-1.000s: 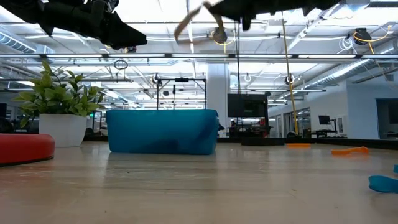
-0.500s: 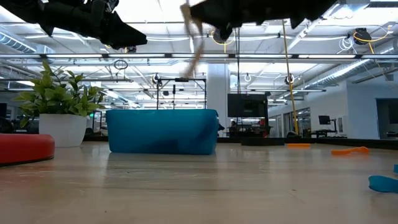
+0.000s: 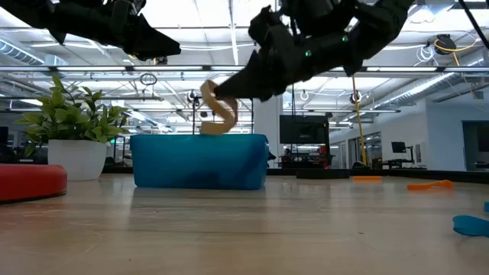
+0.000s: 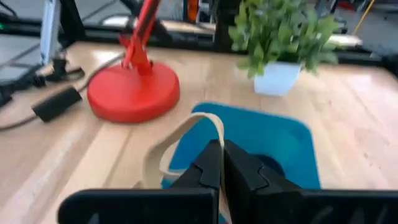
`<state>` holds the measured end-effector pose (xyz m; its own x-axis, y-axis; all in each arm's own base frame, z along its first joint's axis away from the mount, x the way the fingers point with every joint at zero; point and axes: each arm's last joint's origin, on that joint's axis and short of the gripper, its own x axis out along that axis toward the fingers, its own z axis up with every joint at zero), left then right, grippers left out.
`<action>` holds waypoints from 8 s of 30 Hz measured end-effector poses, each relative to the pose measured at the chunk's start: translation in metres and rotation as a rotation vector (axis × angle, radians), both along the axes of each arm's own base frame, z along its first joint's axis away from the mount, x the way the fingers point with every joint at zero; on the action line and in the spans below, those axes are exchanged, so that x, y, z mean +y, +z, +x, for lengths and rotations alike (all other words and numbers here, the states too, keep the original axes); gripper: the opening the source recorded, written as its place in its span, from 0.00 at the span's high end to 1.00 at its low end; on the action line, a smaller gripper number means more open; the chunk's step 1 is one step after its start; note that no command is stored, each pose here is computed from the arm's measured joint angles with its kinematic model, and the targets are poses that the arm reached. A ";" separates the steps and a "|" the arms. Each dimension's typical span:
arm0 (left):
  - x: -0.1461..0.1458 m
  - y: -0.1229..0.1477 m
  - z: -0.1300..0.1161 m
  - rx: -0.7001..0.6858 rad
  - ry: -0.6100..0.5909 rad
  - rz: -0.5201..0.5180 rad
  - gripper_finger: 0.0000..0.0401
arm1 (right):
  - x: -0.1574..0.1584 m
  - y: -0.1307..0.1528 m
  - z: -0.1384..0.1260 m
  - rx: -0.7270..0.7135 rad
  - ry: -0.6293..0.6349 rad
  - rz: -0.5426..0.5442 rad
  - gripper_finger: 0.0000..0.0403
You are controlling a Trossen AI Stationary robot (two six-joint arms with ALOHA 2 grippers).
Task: Pick and place rubber bands into bin
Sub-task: Put the white rubber band into the blue bin, then put the black rubber band into the blue bin
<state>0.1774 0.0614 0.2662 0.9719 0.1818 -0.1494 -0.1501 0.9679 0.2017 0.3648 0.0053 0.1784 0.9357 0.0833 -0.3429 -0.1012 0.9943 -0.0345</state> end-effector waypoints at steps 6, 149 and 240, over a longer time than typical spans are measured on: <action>0.000 0.000 0.000 0.000 0.000 0.000 0.56 | 0.000 -0.018 0.003 0.051 0.000 0.000 1.00; 0.000 0.000 0.000 0.002 0.017 0.006 0.56 | -0.159 -0.032 -0.084 0.626 -0.749 0.105 0.99; 0.001 0.000 0.000 0.005 0.015 0.024 0.56 | 0.001 -0.013 0.002 0.078 -0.123 0.063 0.99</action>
<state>0.1773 0.0619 0.2663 0.9683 0.1998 -0.1499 -0.1631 0.9604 0.2260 0.3664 0.0062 0.1657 0.9108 -0.0070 -0.4129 0.0218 0.9993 0.0311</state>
